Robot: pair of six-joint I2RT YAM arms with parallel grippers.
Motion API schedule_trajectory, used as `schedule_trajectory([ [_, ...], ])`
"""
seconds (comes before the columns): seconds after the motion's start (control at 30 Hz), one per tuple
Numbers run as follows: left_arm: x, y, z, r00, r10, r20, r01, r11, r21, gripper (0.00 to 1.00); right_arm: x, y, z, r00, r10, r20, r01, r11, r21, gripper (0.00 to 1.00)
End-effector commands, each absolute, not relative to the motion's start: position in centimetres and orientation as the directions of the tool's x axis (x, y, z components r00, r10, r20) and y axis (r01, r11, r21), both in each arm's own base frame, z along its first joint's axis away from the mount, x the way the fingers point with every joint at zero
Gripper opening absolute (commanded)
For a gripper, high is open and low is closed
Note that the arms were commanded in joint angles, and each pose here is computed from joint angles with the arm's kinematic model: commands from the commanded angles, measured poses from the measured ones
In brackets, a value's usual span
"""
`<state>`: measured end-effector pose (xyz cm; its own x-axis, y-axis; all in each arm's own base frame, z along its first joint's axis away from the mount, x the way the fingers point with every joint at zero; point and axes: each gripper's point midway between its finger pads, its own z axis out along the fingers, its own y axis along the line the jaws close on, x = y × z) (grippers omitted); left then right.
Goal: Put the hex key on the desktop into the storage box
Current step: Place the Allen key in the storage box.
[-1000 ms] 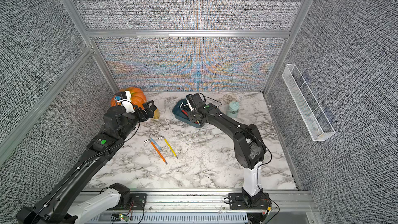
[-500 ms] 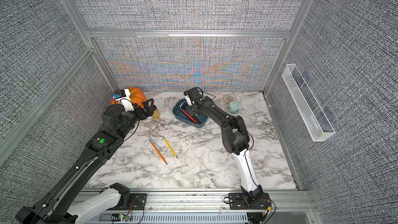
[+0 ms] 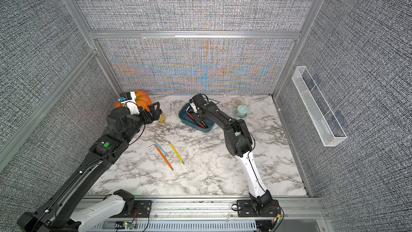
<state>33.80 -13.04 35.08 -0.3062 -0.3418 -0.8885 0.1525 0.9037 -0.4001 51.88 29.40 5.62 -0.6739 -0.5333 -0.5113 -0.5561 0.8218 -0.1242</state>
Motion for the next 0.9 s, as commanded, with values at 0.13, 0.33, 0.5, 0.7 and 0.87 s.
schedule_trajectory([
  [0.13, 33.9, -13.1, 35.0, -0.306, -0.332, -0.892, 0.158, 0.906, -0.392, 1.00, 52.2, 29.3, 5.9, -0.673, -0.532, -0.514, -0.549, 0.825, -0.135, 0.21],
  [0.33, 33.7, -13.0, 35.1, -0.302, -0.338, -0.891, 0.157, 0.905, -0.396, 1.00, 52.8, 29.4, 8.1, -0.658, -0.517, -0.548, -0.538, 0.831, -0.139, 0.33],
  [0.5, 33.5, -12.9, 35.4, -0.299, -0.347, -0.889, 0.157, 0.901, -0.404, 1.00, 51.9, 30.2, 12.9, -0.613, -0.501, -0.611, -0.529, 0.835, -0.154, 0.33],
  [0.7, 33.5, -12.8, 35.5, -0.296, -0.359, -0.885, 0.152, 0.897, -0.415, 1.00, 44.2, 34.2, 15.7, -0.551, -0.535, -0.640, -0.624, 0.774, -0.110, 0.39],
  [0.87, 32.9, -12.7, 36.7, -0.277, -0.361, -0.890, 0.172, 0.893, -0.416, 1.00, 37.0, 36.8, 14.0, -0.579, -0.517, -0.631, -0.667, 0.745, 0.002, 0.42],
])
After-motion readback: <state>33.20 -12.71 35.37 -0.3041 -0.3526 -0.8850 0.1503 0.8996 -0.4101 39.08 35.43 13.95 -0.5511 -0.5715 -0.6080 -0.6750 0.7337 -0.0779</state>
